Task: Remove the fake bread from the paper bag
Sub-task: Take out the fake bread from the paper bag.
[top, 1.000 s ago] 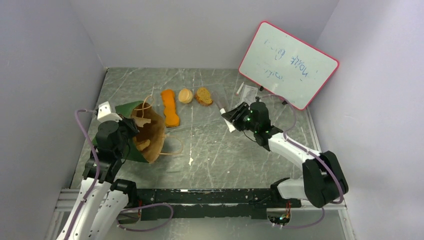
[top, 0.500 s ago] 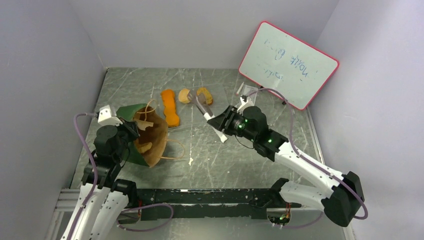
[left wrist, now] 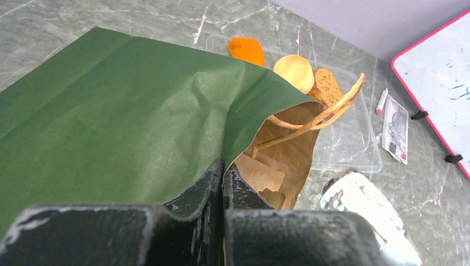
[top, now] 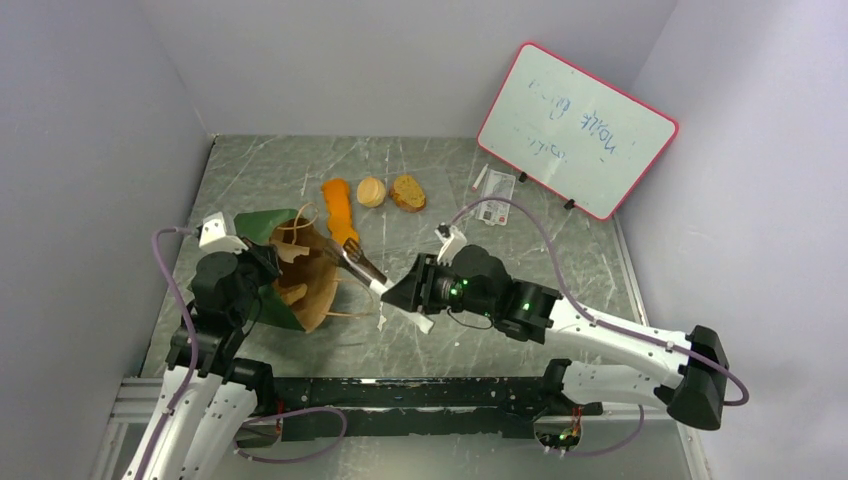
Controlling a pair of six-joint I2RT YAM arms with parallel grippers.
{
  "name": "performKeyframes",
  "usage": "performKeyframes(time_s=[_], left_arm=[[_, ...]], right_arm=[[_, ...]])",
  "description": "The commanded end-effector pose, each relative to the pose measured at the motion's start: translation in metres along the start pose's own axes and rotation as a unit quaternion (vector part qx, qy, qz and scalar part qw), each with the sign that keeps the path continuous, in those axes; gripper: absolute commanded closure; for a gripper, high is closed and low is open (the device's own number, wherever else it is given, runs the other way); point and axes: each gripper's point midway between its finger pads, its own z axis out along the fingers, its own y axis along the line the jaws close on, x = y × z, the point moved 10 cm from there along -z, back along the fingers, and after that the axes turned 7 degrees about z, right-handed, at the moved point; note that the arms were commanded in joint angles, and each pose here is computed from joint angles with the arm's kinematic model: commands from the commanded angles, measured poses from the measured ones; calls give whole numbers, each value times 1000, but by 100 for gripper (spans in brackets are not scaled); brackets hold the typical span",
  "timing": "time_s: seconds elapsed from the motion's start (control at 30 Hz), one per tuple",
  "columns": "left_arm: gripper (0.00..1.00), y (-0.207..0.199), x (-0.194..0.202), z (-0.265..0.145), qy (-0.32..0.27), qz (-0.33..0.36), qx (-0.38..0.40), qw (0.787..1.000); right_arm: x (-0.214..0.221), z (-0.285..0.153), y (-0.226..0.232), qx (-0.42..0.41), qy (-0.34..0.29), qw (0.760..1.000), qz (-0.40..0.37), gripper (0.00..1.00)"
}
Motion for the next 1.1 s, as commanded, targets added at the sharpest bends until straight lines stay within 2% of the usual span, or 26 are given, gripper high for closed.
performKeyframes(time_s=[0.0, 0.67, 1.07], left_arm=[[93, -1, 2, 4, 0, -7, 0, 1000], [93, -5, -2, 7, -10, -18, 14, 1000], [93, -7, -1, 7, -13, -25, 28, 999]], right_arm=[[7, -2, 23, -24, 1, 1000, 1, 56], [51, 47, 7, -29, 124, 990, 55, 56], [58, 70, -3, -9, 143, 986, 79, 55]])
